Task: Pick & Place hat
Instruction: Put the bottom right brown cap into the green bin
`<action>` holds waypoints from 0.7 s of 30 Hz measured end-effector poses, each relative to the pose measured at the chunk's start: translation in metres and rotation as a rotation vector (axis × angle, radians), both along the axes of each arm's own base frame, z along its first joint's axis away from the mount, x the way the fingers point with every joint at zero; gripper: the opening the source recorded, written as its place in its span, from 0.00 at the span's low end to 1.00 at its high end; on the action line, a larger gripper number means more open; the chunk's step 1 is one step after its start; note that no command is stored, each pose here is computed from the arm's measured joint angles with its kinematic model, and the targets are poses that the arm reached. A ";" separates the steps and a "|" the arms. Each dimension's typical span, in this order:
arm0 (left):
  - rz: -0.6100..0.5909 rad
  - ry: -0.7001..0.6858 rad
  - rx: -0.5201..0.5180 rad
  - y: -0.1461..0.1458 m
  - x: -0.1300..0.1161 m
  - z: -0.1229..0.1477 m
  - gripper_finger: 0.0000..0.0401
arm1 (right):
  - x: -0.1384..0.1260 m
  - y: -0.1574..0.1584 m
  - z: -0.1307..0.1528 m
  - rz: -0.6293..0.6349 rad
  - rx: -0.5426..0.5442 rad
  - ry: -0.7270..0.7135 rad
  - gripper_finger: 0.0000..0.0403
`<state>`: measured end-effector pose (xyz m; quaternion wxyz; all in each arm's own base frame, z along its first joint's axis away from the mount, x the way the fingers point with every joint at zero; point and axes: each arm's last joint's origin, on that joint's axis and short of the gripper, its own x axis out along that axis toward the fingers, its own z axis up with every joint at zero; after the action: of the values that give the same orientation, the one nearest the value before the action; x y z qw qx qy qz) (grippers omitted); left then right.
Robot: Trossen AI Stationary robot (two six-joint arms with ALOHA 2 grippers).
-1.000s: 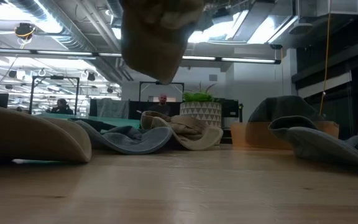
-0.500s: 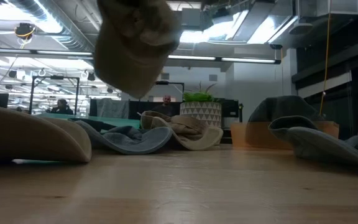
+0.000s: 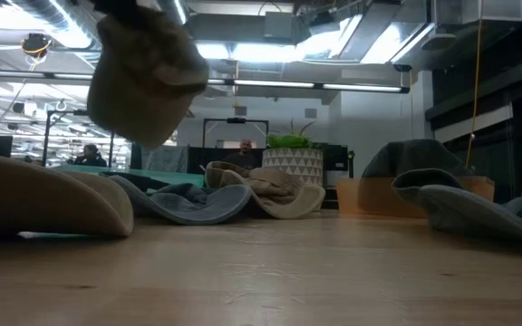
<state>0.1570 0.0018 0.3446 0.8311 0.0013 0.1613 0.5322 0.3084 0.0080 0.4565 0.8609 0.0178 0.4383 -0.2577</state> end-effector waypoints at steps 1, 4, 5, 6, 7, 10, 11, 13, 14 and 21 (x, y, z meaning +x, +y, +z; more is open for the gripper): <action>0.015 -0.030 0.002 0.001 -0.004 -0.004 0.01 | 0.000 0.000 0.000 0.001 -0.001 0.001 0.62; 0.051 -0.103 0.010 0.003 -0.015 -0.016 0.01 | 0.000 0.000 0.000 -0.001 -0.002 0.001 0.62; 0.056 -0.128 0.010 0.003 -0.017 -0.021 0.01 | 0.000 -0.001 0.000 -0.004 -0.002 0.001 0.62; 0.059 -0.148 0.011 0.003 -0.019 -0.025 0.01 | 0.000 -0.002 0.000 -0.010 -0.002 -0.001 0.62; 0.061 -0.162 0.015 0.004 -0.019 -0.029 0.01 | 0.000 -0.002 0.000 -0.017 -0.001 -0.003 0.62; 0.067 -0.168 0.033 0.004 -0.019 -0.043 0.01 | 0.000 -0.005 0.000 -0.030 -0.001 -0.006 0.62; 0.072 -0.162 0.037 0.004 -0.018 -0.049 0.01 | 0.000 -0.005 0.000 -0.036 0.001 -0.008 0.62; 0.087 -0.146 0.040 0.006 -0.017 -0.061 0.01 | 0.000 -0.006 0.000 -0.050 0.008 -0.014 0.62; 0.098 -0.140 0.043 0.007 -0.017 -0.067 0.01 | 0.000 -0.006 0.000 -0.053 0.010 -0.016 0.62; 0.227 -0.174 0.075 0.016 -0.022 -0.100 0.01 | 0.001 -0.006 0.000 -0.070 0.021 -0.024 0.62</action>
<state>0.1345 0.0176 0.2442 0.7758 -0.0319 0.0679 0.6266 0.3090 0.0018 0.4560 0.8564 0.0454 0.4296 -0.2826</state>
